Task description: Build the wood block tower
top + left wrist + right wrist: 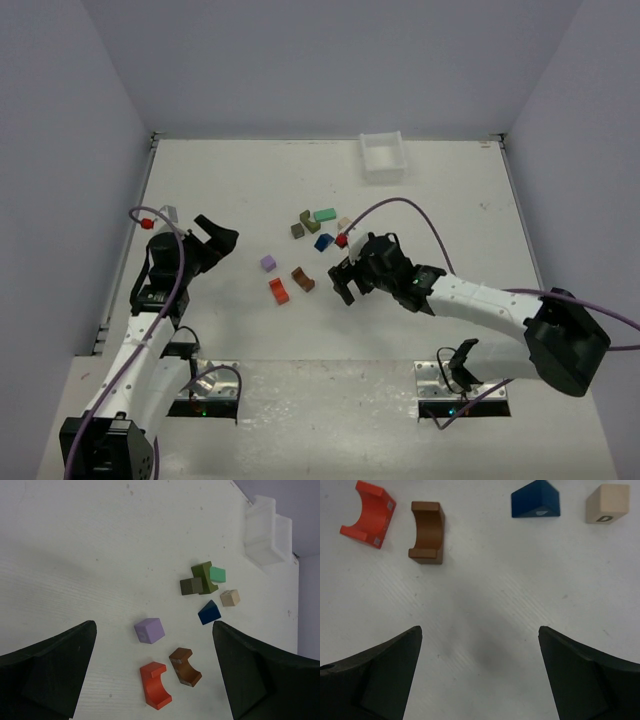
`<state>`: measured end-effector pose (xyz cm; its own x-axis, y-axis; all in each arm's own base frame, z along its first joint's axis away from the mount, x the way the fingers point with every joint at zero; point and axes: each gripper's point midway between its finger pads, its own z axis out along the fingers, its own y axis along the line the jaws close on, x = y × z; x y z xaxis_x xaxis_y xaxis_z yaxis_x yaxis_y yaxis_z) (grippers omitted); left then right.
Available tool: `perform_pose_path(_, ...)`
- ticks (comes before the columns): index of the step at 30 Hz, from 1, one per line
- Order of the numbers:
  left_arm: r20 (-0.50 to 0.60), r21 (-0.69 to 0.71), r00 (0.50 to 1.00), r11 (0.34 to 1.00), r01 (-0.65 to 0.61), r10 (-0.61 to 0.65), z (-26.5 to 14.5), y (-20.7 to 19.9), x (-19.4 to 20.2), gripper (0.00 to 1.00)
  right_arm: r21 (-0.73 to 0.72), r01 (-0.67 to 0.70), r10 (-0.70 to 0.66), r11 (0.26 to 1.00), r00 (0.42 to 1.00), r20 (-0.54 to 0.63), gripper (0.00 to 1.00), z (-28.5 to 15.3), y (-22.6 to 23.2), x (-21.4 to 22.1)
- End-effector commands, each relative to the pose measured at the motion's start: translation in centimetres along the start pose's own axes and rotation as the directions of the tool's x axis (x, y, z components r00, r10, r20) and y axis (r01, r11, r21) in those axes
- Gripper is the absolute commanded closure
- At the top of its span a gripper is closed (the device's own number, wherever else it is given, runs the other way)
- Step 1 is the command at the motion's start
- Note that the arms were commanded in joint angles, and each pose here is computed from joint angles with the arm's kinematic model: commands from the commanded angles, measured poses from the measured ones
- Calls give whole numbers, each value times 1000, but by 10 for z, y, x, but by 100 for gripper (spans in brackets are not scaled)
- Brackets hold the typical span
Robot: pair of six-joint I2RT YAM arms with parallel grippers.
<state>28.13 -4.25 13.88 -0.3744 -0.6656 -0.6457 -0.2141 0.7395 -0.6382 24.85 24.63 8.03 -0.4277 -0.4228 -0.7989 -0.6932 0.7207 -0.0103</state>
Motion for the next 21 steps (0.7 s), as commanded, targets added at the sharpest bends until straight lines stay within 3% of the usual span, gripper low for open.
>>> perform_pose_path(1, 16, 0, 1000, 1000, 1, -1, -1, 2, -1, 0, -39, -47, 53, 998, 988, 142, 1, 3, 25, -19)
perform_pose_path(10, 26, 8, 1000, 1000, -6, 6, -4, 2, 1, 0, -54, 81, -77, 995, 994, 75, 1, 54, 71, -23)
perform_pose_path(13, 35, 4, 999, 1000, -6, 6, -6, 3, -1, 0, -27, 69, -68, 997, 996, 53, 2, 70, 74, -23)
perform_pose_path(21, 63, 21, 998, 1000, -8, 7, -11, -1, -6, 0, -24, 49, -49, 998, 999, 9, 21, 91, 79, -18)
